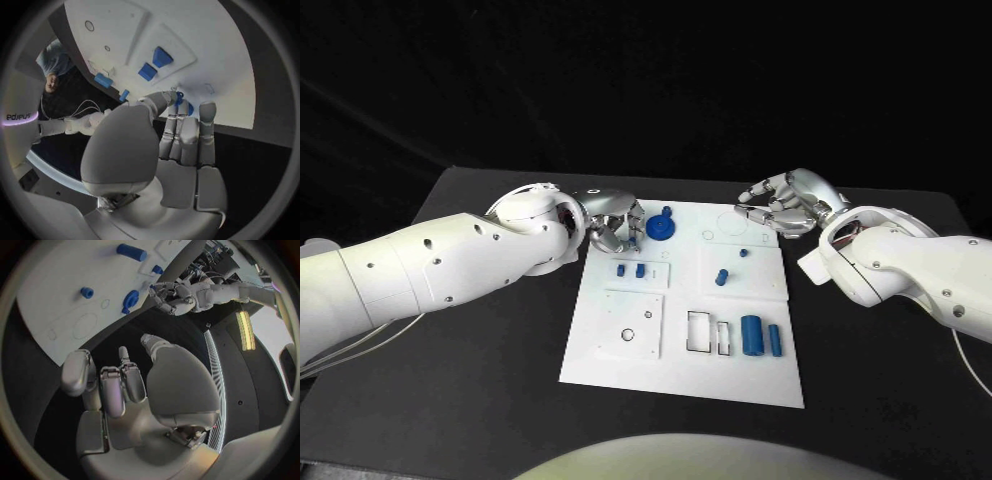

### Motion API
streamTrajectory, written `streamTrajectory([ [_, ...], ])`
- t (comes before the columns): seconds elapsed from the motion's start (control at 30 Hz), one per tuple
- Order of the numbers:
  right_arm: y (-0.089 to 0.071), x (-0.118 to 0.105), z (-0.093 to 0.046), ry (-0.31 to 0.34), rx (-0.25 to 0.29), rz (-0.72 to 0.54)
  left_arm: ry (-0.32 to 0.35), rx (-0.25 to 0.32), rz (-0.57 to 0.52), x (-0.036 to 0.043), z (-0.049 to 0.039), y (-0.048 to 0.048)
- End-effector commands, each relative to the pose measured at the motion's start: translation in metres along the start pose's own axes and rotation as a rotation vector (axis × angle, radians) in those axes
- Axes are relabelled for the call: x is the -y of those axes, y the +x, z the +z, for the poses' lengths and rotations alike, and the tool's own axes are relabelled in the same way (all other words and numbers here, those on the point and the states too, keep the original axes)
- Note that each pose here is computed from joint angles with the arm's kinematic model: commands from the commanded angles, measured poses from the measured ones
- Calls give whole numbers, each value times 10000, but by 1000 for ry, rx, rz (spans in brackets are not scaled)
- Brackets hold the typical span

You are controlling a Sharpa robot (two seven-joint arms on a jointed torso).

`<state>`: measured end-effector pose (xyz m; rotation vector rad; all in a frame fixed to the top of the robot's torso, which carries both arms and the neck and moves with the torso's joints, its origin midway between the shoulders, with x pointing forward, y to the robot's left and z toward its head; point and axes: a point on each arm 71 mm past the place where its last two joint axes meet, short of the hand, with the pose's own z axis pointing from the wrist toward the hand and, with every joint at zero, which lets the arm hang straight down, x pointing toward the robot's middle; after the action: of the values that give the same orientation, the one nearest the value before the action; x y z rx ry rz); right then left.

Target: Assemble the parts on the task board

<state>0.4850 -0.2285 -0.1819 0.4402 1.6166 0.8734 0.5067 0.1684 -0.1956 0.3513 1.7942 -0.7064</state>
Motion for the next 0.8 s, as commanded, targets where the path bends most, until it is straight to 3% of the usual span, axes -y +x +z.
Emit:
streamTrajectory([
  [0.03,3,-7,0,-10,0,-2,14,-17,-20,32,11,16],
  [0.8,0,-4,-2,-8,0,-2,15,-44,-23,52,35,65],
])
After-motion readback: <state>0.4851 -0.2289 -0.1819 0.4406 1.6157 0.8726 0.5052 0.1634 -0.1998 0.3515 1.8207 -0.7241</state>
